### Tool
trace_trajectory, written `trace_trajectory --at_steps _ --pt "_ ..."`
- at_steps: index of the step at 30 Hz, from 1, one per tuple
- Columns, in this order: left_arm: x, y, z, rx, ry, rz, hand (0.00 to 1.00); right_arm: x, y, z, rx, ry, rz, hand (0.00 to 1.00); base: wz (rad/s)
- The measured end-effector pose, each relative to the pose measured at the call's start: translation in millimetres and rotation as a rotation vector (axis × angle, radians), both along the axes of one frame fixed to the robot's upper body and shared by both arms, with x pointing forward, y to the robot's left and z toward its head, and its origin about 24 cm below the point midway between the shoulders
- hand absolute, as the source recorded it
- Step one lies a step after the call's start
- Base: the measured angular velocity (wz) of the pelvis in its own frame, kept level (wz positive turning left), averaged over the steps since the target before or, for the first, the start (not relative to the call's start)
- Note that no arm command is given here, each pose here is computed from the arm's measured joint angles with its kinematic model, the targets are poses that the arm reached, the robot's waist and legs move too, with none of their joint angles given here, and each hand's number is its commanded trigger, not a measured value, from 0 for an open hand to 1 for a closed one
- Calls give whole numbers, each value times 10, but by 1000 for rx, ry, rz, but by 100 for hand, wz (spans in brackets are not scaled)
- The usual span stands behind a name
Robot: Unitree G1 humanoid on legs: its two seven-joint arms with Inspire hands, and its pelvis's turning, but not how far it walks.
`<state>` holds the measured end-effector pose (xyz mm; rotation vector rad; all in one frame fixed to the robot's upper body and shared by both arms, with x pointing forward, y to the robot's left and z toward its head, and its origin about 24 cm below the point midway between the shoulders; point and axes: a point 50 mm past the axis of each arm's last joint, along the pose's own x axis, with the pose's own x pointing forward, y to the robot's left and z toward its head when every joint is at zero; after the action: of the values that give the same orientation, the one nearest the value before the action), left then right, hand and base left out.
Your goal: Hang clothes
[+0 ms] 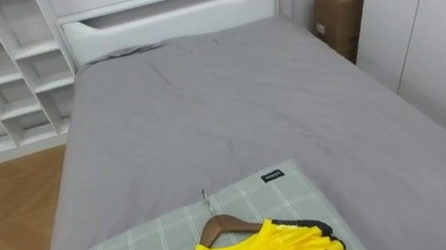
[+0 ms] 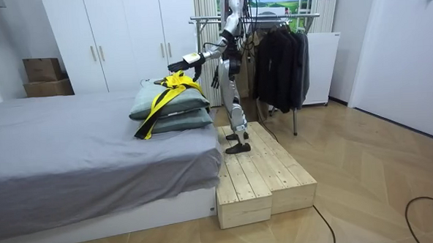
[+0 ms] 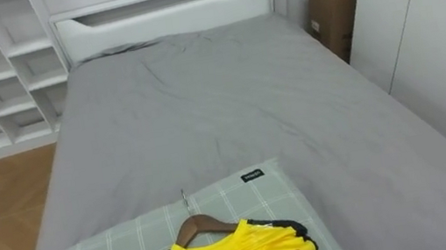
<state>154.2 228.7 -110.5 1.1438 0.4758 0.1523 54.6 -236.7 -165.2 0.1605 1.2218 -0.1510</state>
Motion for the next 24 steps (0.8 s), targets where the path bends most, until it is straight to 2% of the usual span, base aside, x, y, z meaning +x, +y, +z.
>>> trace_trajectory --at_steps 11,19,24 --pt "35 -20 14 -8 -4 -17 0 -3 -20 7 12 -1 11 0 -8" --pt "361 -14 185 3 -95 -52 0 10 -3 6 32 -5 20 0 -7" --pt "694 -16 386 23 -174 -104 0 76 -13 18 24 -13 53 0 -7"
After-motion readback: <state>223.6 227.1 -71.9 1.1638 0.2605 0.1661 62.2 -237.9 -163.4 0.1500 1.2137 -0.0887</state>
